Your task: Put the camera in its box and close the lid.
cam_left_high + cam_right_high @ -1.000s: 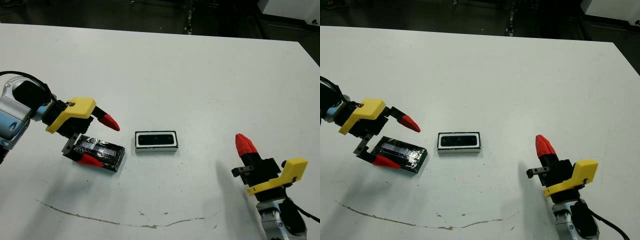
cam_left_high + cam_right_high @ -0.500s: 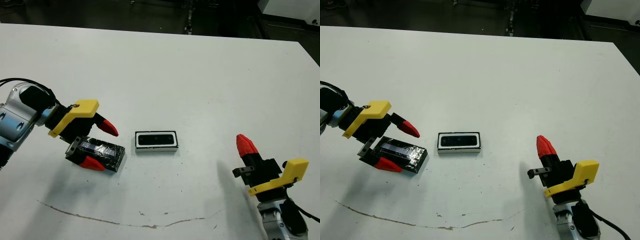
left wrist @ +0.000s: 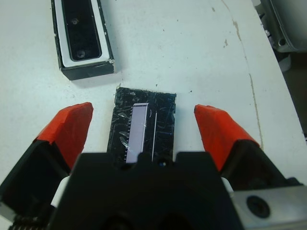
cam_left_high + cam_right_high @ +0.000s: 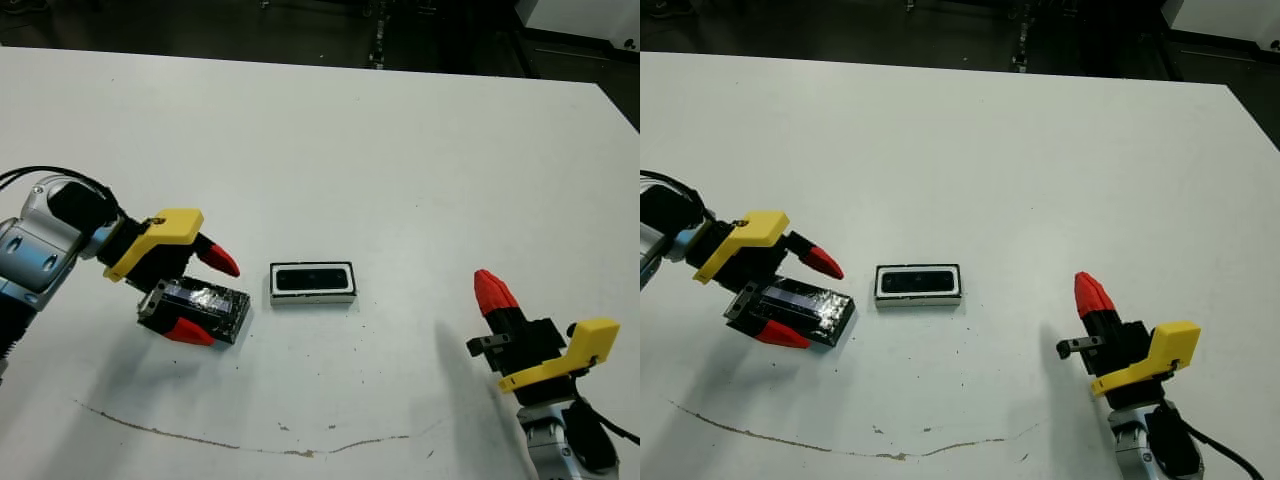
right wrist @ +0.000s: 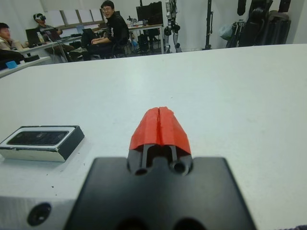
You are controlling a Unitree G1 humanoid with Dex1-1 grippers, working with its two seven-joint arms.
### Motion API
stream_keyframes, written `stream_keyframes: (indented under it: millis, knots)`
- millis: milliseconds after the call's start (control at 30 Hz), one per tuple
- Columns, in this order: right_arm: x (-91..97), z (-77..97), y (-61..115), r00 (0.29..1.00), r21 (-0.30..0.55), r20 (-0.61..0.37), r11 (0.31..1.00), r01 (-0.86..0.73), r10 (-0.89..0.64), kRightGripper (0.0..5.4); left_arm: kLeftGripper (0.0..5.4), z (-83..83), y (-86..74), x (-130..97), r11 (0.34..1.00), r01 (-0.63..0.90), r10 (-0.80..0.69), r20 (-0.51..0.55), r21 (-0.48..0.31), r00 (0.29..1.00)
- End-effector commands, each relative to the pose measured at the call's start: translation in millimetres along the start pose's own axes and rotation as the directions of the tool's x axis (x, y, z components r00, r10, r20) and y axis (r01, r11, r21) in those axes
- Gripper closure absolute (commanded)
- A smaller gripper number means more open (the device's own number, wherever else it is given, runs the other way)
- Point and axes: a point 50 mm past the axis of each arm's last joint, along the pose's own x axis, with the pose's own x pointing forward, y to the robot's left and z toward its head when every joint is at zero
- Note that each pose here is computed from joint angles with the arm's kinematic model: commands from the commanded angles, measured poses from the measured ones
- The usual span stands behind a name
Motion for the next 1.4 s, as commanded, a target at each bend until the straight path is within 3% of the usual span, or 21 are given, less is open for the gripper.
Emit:
stream_keyframes:
  millis: [33,433,767,967,1133,1267,1400]
  knots:
    - [-2.2,0.2,-3.5,1.000,-0.014,-0.015,1.000,0.013,-0.013,5.40,0.00,-7.3,-0.7,3,0.999,0.001,-0.001,0.004,-0.033,1.000]
    - [-2.6,-0.1,-3.8,1.000,0.001,-0.018,1.000,0.009,-0.009,5.40,0.00,-11.7,0.9,6,0.999,-0.016,0.017,-0.002,0.044,1.000]
    - [-3.2,0.3,-3.4,1.000,-0.021,-0.018,1.000,0.010,-0.011,5.40,0.00,-17.9,3.3,6,1.000,-0.014,0.015,-0.036,0.019,0.999]
    - [-3.0,-0.2,-3.6,1.000,-0.003,-0.018,1.000,-0.002,0.001,5.40,0.00,-21.9,2.1,1,0.995,-0.045,0.050,-0.053,0.092,0.997]
    - [-3.2,0.5,-3.2,1.000,-0.009,-0.027,1.000,0.005,-0.005,5.40,0.00,-26.8,2.6,-2,0.997,-0.043,0.047,-0.059,0.061,0.997]
    - [-3.2,1.1,-2.5,1.000,-0.018,-0.028,1.000,0.008,-0.008,5.40,0.00,-28.0,0.8,-5,0.990,-0.067,0.075,-0.065,0.125,0.995]
    - [-2.8,1.4,-2.2,1.000,-0.016,-0.028,1.000,-0.004,0.004,5.40,0.00,-31.8,0.0,-7,0.993,-0.061,0.068,-0.066,0.105,0.995]
